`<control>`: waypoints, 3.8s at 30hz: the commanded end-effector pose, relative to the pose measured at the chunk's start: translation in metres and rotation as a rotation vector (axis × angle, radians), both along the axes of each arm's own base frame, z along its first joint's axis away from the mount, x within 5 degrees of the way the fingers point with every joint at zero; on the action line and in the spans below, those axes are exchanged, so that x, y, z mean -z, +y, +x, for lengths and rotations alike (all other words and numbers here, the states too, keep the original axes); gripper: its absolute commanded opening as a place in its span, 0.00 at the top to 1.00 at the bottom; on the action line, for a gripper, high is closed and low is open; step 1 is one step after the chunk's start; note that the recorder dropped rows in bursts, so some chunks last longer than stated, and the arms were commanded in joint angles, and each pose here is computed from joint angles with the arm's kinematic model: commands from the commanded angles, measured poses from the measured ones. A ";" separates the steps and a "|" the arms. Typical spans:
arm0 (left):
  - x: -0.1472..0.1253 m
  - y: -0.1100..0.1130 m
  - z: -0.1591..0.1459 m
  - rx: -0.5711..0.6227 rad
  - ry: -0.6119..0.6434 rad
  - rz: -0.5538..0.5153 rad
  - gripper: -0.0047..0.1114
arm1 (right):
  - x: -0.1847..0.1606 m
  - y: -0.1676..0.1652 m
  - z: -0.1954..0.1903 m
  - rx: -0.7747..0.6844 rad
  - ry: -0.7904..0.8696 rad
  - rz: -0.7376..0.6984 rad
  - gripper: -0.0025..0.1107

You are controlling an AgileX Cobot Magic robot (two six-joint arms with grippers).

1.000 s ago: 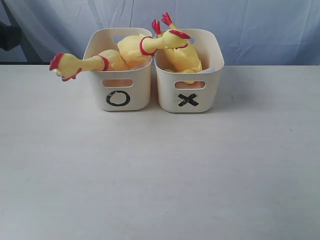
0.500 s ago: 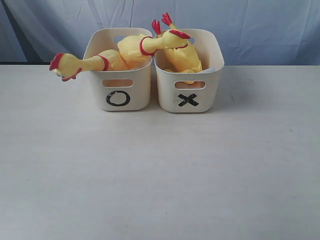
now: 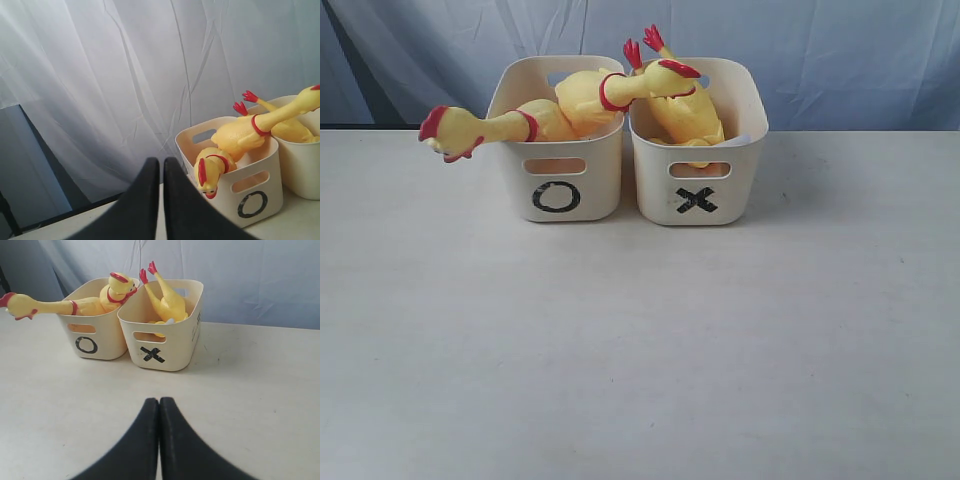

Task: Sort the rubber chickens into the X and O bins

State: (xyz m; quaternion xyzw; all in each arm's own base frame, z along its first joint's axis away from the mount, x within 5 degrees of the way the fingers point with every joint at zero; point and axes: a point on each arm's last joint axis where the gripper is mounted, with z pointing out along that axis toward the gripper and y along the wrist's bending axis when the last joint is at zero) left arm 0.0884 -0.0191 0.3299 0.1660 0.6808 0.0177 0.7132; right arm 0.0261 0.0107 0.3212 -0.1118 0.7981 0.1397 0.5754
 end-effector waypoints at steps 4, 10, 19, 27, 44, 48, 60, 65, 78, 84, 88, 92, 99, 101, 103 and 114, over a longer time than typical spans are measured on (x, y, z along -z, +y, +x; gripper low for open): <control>0.002 0.001 -0.001 -0.004 0.009 -0.013 0.93 | -0.002 -0.001 -0.002 0.029 -0.019 0.007 0.98; 0.002 0.001 -0.001 -0.004 0.009 -0.013 0.93 | -0.004 -0.007 -0.015 0.119 -0.085 0.027 0.98; -0.006 0.016 -0.015 -0.138 -0.077 -0.036 0.93 | -0.004 -0.011 -0.034 0.220 -0.184 0.049 0.98; -0.015 0.030 -0.057 -0.312 -0.266 -0.063 0.93 | -0.004 -0.011 -0.035 0.220 -0.193 0.051 0.98; -0.017 0.031 -0.086 -0.351 -0.393 -0.073 0.93 | -0.004 -0.011 -0.035 0.220 -0.192 0.053 0.98; -0.018 0.030 -0.086 -0.347 -0.394 -0.079 0.93 | -0.007 -0.011 -0.035 0.217 -0.222 0.067 0.98; -0.009 0.018 -0.077 -0.029 -0.435 -0.677 0.93 | -0.052 -0.012 -0.039 0.220 -0.974 0.139 0.98; 0.021 0.017 -0.062 -0.028 -0.415 -0.649 0.93 | -0.032 -0.006 -0.028 0.187 -1.115 0.130 0.98; 0.092 0.016 -0.037 -0.090 -0.223 -0.577 0.93 | 0.075 0.001 0.020 0.174 -0.779 0.063 0.98; 0.103 0.017 -0.034 -0.124 -0.151 -0.568 0.93 | 0.080 -0.001 0.022 0.197 -0.701 0.107 0.98; 0.123 0.021 -0.032 -0.227 0.046 -0.554 0.93 | 0.088 -0.001 0.025 0.202 -0.620 0.085 0.98; 0.133 0.023 -0.032 -0.282 0.157 -0.554 0.93 | 0.098 -0.002 0.028 0.209 -0.505 0.053 0.98; 0.137 0.024 -0.033 -0.299 0.189 -0.551 0.93 | 0.114 -0.003 0.030 0.217 -0.336 0.002 0.98; 0.138 0.024 -0.033 -0.307 0.205 -0.549 0.93 | 0.117 -0.003 0.030 0.219 -0.301 -0.007 0.98; 0.138 0.024 -0.033 -0.307 0.205 -0.549 0.93 | 0.121 -0.003 0.030 0.220 -0.266 -0.017 0.98; 0.138 0.024 -0.033 -0.308 0.206 -0.545 0.93 | 0.135 -0.004 0.028 0.227 -0.103 -0.048 0.98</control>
